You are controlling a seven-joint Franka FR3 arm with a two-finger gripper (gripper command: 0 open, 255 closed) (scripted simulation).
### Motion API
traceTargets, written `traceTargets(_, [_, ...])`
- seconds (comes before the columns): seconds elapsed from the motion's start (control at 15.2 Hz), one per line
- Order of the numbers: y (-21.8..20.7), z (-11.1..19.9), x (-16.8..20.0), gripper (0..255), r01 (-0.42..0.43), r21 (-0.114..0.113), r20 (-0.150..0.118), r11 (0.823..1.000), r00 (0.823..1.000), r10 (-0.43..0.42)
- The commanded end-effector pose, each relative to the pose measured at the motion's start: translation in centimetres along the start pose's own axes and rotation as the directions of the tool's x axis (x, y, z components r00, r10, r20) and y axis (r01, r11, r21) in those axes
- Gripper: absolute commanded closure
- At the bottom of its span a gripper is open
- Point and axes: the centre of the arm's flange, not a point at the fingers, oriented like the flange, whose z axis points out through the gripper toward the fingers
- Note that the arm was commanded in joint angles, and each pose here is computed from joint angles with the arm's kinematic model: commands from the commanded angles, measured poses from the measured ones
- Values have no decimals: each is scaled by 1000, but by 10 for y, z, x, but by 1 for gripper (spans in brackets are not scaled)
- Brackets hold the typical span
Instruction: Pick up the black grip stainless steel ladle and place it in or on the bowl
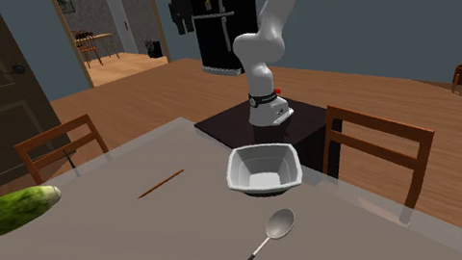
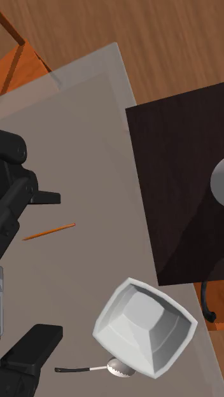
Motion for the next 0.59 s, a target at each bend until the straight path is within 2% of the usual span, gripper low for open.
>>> traceTargets(0.0, [0,0,0,0,0,0,0,1000,1000,0])
traceTargets(0.53, [-71,73,31,0,42,-2,7,999,999,-42])
